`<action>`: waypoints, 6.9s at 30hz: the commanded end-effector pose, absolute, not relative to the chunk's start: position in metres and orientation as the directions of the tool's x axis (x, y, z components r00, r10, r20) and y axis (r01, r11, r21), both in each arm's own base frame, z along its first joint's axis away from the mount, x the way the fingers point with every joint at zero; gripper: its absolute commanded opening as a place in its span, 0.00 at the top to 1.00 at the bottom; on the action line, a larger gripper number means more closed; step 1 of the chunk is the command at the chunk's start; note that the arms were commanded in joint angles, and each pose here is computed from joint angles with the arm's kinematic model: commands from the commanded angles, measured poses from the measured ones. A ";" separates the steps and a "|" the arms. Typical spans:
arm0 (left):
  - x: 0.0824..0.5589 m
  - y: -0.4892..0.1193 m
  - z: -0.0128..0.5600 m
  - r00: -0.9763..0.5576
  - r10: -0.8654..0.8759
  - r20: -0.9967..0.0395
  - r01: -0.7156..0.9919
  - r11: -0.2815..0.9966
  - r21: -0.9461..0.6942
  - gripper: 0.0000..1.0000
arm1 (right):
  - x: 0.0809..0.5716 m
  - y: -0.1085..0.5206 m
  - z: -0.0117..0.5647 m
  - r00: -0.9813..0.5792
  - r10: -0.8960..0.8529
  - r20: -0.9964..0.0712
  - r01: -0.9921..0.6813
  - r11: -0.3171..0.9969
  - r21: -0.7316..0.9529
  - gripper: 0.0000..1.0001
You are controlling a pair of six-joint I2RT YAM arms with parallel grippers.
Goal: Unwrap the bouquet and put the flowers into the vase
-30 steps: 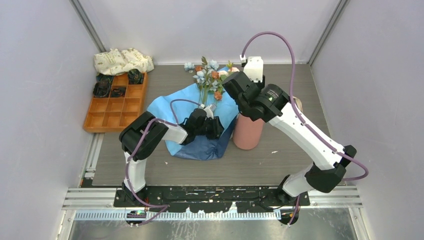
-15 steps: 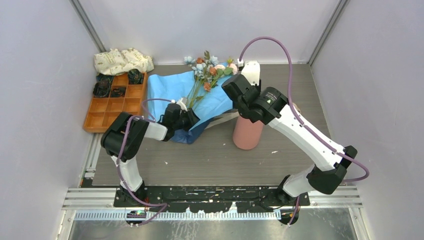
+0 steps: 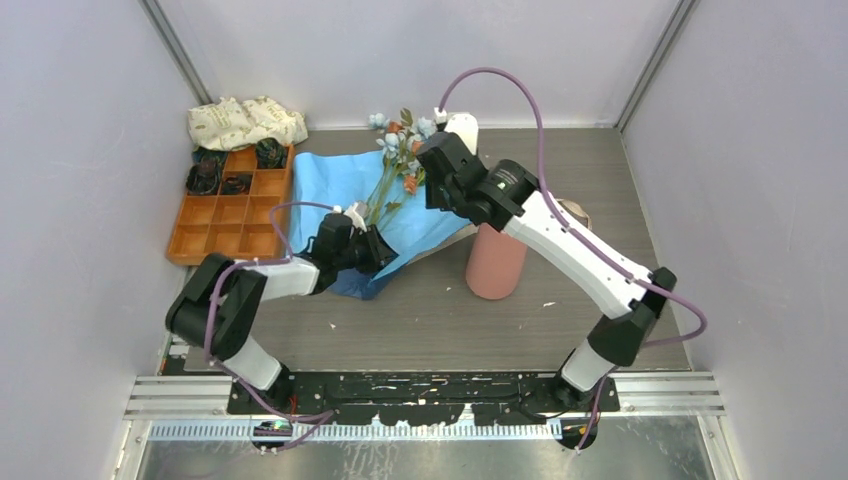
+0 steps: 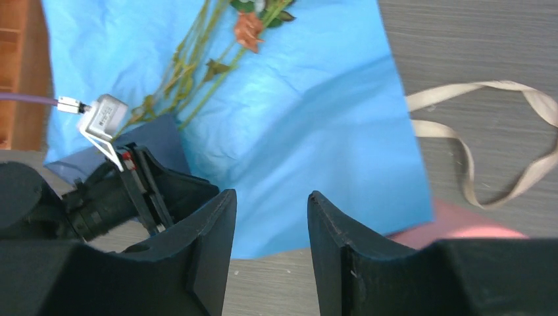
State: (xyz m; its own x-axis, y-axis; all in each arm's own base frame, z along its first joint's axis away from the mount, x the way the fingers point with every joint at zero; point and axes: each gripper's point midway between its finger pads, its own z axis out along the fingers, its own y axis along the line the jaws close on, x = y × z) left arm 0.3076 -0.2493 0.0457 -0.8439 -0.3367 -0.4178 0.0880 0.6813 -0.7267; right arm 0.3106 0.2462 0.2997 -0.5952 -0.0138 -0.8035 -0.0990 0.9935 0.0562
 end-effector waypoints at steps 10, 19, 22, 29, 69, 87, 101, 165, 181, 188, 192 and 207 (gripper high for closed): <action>0.278 -0.236 0.145 -0.730 -0.305 -0.612 0.263 0.700 -0.663 0.70 | 0.345 0.344 0.222 -0.737 -0.053 -0.674 -0.199 0.970 0.142 0.94; 0.254 -0.127 0.200 -0.497 -0.364 -0.788 0.042 0.897 -0.441 0.68 | 0.308 0.337 0.148 -0.835 -0.100 -0.540 -0.189 0.976 0.111 0.99; 0.249 -0.114 0.213 -0.464 -0.359 -0.810 0.021 0.910 -0.415 0.67 | 0.288 0.332 0.126 -0.857 -0.134 -0.498 -0.198 0.977 0.079 0.99; 0.247 -0.113 0.213 -0.482 -0.342 -0.807 0.021 0.916 -0.401 0.66 | 0.245 0.316 0.086 -0.885 -0.178 -0.430 -0.198 0.980 0.001 0.99; 0.204 -0.028 0.318 -0.234 -0.352 -0.907 -0.154 0.934 -0.323 0.58 | 0.263 0.454 0.088 -0.867 -0.292 -0.403 -0.455 0.795 0.402 0.99; 0.192 -0.023 0.330 -0.210 -0.368 -0.906 -0.134 0.929 -0.346 0.55 | 0.141 0.467 0.055 -0.830 -0.492 -0.262 -0.550 0.649 0.526 0.99; 0.202 -0.042 0.322 -0.291 -0.346 -0.892 -0.096 0.938 -0.332 0.53 | 0.157 0.455 0.062 -0.826 -0.474 -0.307 -0.564 0.707 0.427 0.94; 0.518 -0.225 0.052 -0.837 -0.154 -0.525 0.055 0.931 -0.360 0.82 | 0.262 0.234 0.289 -0.469 0.087 -0.879 -0.200 0.959 0.201 0.37; 0.428 -0.227 0.160 -0.782 -0.158 -0.603 0.089 0.929 -0.359 0.91 | 0.268 0.245 0.278 -0.488 0.045 -0.872 -0.235 0.955 0.181 0.38; 0.370 -0.207 0.147 -0.793 -0.155 -0.589 0.048 0.948 -0.314 0.91 | 0.270 0.276 0.251 -0.573 0.021 -0.819 -0.276 0.936 0.217 0.38; 0.343 -0.187 0.132 -0.788 -0.174 -0.590 0.007 0.956 -0.292 0.91 | 0.268 0.287 0.239 -0.608 0.027 -0.794 -0.279 0.929 0.244 0.38; 0.326 -0.169 0.130 -0.762 -0.182 -0.622 -0.007 0.962 -0.273 0.43 | 0.317 0.340 0.185 -0.762 0.033 -0.646 -0.195 0.940 0.279 0.46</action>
State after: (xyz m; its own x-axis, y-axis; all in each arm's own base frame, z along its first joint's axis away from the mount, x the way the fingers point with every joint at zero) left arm 0.3144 -0.1650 0.0982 -0.8273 -0.1553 -0.5399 -0.0369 0.9740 -0.2236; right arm 0.2944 0.3267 0.1810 -0.7222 -0.0522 -0.6898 -0.2539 0.9476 0.1941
